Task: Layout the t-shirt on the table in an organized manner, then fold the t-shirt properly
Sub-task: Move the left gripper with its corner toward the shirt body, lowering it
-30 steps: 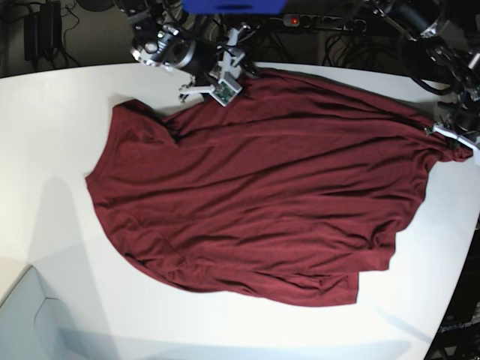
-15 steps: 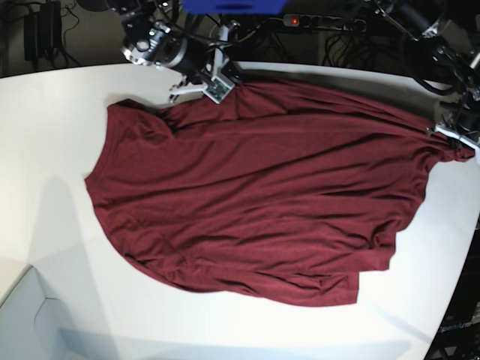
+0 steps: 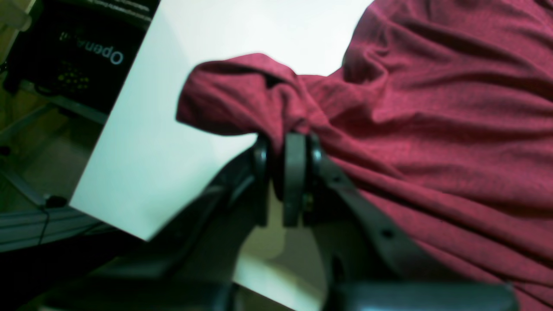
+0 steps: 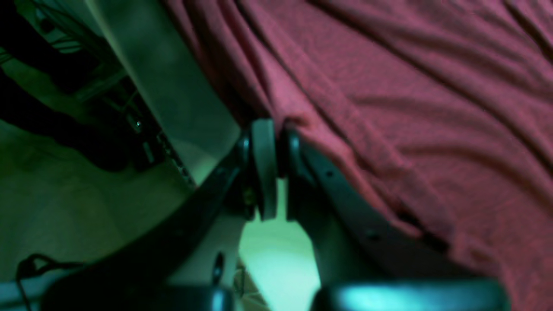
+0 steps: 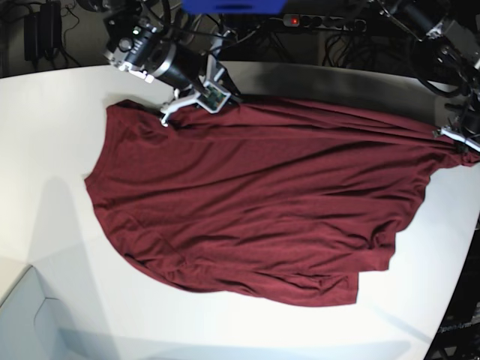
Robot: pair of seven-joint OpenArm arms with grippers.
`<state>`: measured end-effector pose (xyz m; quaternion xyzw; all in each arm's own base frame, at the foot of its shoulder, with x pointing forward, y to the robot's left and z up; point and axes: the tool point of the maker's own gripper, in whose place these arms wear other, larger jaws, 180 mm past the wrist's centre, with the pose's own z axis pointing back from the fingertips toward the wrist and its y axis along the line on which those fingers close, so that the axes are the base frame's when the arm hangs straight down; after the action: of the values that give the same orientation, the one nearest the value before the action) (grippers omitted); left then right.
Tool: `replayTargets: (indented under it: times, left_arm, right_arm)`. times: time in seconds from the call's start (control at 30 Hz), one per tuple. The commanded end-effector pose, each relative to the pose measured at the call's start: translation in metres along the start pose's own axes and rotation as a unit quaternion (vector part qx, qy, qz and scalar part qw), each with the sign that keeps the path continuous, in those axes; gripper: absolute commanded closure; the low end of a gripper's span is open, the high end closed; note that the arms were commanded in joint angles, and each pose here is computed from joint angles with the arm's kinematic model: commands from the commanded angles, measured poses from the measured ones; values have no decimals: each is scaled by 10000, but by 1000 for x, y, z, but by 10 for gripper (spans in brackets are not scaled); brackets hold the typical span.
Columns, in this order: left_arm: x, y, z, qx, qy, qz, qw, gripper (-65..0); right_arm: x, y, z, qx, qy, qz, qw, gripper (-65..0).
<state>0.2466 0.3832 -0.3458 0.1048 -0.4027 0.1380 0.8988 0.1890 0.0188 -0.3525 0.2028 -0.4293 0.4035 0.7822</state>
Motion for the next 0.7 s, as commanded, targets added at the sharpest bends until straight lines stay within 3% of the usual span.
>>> replayTargets:
  times: [0.0,0.3,0.67]
  left_arm:
    - [21,4,2,36,-313,-35,9995,-2]
    - [46,-4,-4,-42,-589,89,9982,-2]
    - [59,-40,-41,-606,-412,107,9973,-2]
  right_arm:
    - [13,-3,1,-17,-238,29,9997,0]
    - [32,-31,-9,-209,-419,304,9984,0]
    - [13,-63,-34,-275,-96,285,9992,0]
